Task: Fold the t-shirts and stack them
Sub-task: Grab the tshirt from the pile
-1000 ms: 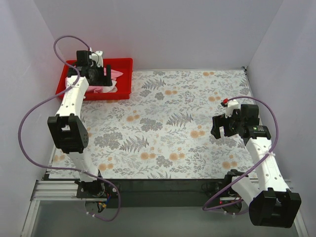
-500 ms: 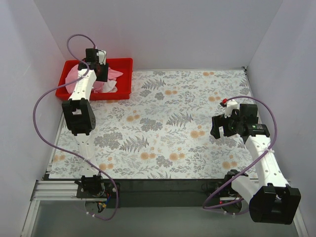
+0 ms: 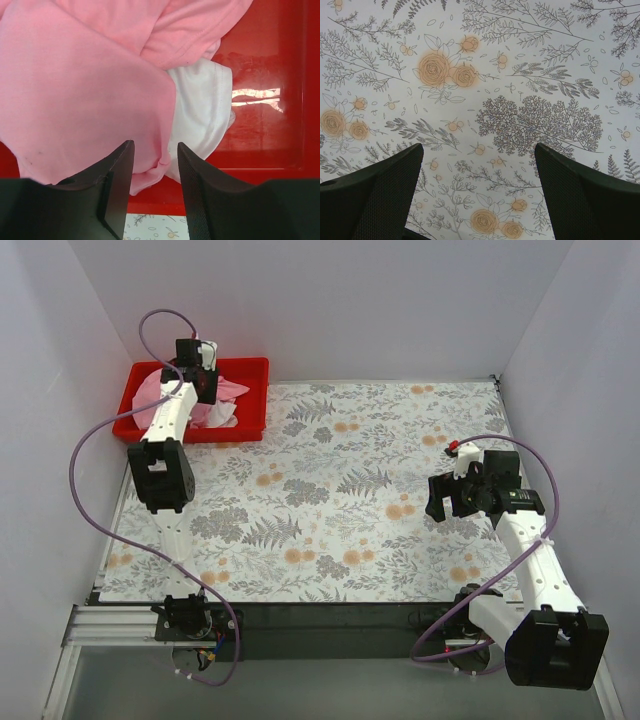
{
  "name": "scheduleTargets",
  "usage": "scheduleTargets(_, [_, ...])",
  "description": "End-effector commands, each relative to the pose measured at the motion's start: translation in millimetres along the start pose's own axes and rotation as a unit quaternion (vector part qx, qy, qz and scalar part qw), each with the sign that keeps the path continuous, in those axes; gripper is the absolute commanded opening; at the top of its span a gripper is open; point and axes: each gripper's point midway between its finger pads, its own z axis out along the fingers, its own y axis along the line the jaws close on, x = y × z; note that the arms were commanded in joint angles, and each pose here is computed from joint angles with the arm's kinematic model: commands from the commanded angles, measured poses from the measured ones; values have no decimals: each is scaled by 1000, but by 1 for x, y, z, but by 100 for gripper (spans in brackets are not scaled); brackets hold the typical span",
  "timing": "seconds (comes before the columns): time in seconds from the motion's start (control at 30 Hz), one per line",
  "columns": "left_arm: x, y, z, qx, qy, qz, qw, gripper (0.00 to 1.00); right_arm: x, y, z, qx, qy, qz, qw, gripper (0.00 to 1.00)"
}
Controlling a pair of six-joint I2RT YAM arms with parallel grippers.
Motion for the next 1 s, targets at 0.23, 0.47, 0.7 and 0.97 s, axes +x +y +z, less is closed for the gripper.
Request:
scheduleTargets(0.23, [5, -16, 27, -10, 3, 22, 1000, 38, -5, -3, 4, 1, -10, -2, 1000, 98])
scheduleTargets(0.47, [6, -11, 36, -28, 0, 25, 999, 34, -3, -4, 6, 2, -5, 0, 1000, 98])
scheduleTargets(0.7, [-10, 2, 29, -59, -23, 22, 998, 31, -4, -4, 6, 2, -6, -1, 1000, 99])
scheduleTargets(0.97, [-13, 12, 25, -81, -26, 39, 996, 18, -3, -4, 6, 2, -4, 1, 1000, 98])
